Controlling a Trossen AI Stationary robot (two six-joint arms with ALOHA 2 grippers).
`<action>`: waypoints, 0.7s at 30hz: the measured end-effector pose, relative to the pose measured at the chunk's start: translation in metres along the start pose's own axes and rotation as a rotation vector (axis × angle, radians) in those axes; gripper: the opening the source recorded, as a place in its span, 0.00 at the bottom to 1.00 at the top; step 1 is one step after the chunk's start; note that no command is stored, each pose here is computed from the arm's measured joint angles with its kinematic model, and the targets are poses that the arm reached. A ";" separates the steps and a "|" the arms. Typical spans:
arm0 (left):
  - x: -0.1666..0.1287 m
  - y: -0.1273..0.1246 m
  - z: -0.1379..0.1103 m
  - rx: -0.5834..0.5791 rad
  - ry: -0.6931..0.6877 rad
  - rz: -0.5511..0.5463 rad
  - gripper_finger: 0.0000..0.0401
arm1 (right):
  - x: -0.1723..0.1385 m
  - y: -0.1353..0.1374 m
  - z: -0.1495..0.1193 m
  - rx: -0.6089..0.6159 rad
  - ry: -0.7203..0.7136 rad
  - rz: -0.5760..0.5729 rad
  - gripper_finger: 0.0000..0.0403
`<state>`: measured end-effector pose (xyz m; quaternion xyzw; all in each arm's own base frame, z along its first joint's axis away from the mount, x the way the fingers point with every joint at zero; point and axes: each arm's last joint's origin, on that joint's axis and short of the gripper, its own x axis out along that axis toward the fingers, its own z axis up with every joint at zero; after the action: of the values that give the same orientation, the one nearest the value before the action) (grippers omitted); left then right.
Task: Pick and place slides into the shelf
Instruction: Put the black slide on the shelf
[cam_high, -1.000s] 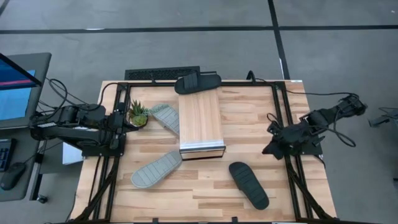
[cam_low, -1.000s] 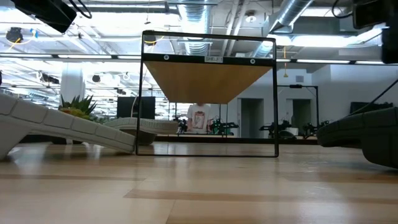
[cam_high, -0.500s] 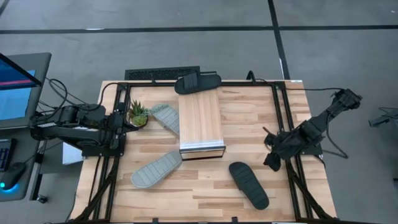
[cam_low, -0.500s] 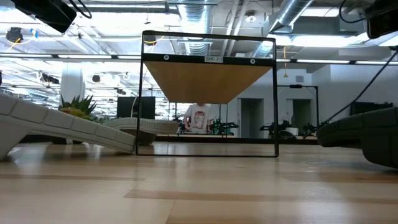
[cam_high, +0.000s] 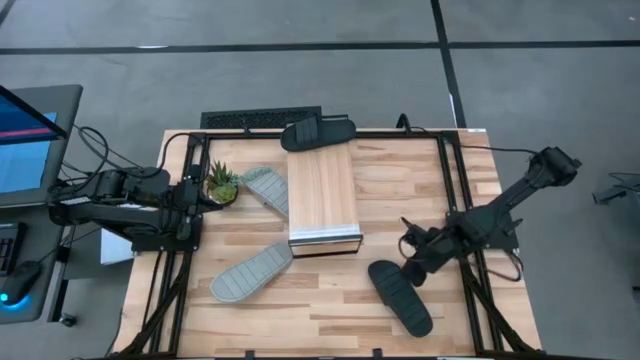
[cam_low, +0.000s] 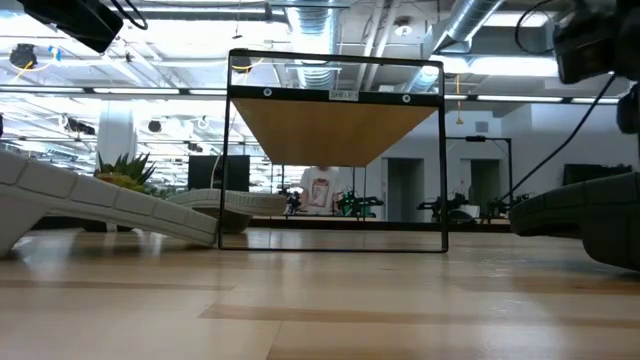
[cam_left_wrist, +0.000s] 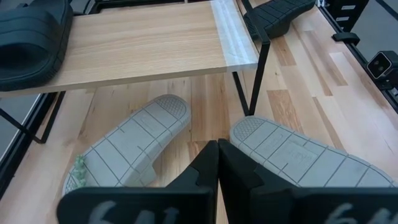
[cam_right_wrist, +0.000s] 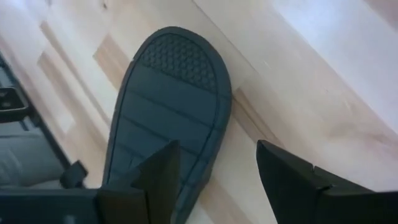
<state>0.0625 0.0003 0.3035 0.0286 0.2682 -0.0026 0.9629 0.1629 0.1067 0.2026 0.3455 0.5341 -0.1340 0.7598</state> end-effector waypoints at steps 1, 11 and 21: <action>0.000 0.000 0.000 0.000 0.000 0.000 0.00 | 0.004 0.001 0.001 -0.002 0.002 -0.007 0.53; 0.000 0.000 0.000 0.000 0.000 0.000 0.00 | 0.029 0.004 0.013 -0.034 0.032 -0.049 0.57; 0.000 0.000 0.000 0.000 0.000 0.000 0.00 | 0.030 0.002 0.029 -0.068 0.008 -0.019 0.57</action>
<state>0.0624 0.0003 0.3035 0.0286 0.2680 -0.0026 0.9630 0.1965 0.0938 0.1820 0.3149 0.5448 -0.1216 0.7676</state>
